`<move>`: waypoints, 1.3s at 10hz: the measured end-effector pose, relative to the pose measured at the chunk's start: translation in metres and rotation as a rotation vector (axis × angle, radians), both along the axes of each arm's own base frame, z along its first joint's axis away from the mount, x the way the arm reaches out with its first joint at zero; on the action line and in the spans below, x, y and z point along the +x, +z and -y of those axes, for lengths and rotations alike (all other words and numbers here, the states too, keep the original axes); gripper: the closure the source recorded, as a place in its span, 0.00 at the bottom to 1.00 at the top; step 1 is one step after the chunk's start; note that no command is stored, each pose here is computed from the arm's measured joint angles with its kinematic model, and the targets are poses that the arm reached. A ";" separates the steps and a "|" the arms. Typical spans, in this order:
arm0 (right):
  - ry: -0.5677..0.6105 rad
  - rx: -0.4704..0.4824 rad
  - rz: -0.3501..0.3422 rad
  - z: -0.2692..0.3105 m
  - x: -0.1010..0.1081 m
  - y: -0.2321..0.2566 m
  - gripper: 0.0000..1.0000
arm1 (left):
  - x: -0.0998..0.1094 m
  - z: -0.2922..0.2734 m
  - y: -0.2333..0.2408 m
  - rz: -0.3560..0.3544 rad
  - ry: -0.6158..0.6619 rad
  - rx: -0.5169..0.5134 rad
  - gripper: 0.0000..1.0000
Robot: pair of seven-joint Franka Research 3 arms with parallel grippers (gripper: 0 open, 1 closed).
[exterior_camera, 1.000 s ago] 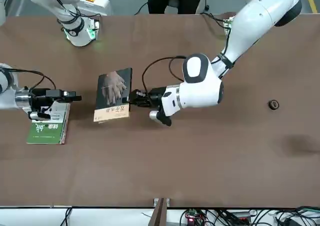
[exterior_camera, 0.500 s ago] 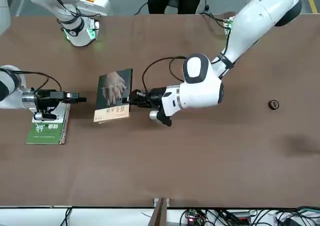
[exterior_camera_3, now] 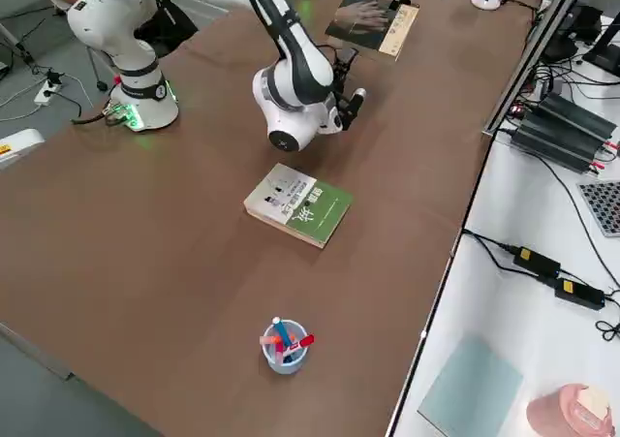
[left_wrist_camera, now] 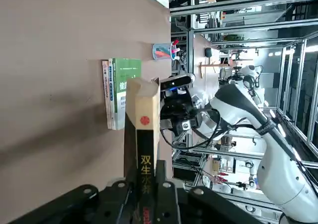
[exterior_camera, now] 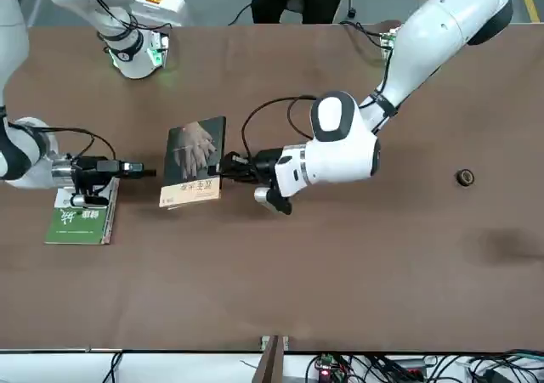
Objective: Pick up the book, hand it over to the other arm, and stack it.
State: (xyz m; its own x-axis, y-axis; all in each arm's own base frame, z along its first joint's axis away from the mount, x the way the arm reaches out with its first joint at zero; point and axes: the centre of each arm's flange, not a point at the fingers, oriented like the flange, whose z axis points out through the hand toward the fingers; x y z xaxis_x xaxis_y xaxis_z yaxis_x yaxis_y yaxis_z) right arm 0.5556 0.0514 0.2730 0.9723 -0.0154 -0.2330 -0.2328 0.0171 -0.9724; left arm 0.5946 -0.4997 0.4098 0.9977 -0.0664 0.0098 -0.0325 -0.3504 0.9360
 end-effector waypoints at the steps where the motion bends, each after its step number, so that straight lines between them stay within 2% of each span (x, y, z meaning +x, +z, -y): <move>1: -0.018 0.023 -0.008 -0.004 0.000 -0.001 0.01 | 0.000 0.000 0.000 0.001 0.000 0.000 0.99; 4: -0.037 0.061 -0.021 -0.018 -0.001 -0.001 0.00 | 0.000 0.000 -0.001 0.010 -0.004 0.000 0.99; 13: 0.018 0.083 -0.037 -0.056 -0.009 -0.003 0.00 | 0.001 -0.001 -0.002 0.045 -0.016 0.000 0.99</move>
State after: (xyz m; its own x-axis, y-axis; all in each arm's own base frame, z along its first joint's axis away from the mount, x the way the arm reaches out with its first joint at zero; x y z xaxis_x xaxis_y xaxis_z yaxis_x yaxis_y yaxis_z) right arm 0.5469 0.1075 0.2695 0.9630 0.0233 -0.2683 -0.2693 0.0930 -0.9585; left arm 0.5953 -0.4990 0.4074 0.9951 -0.0828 0.0544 -0.0801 -0.3493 0.9336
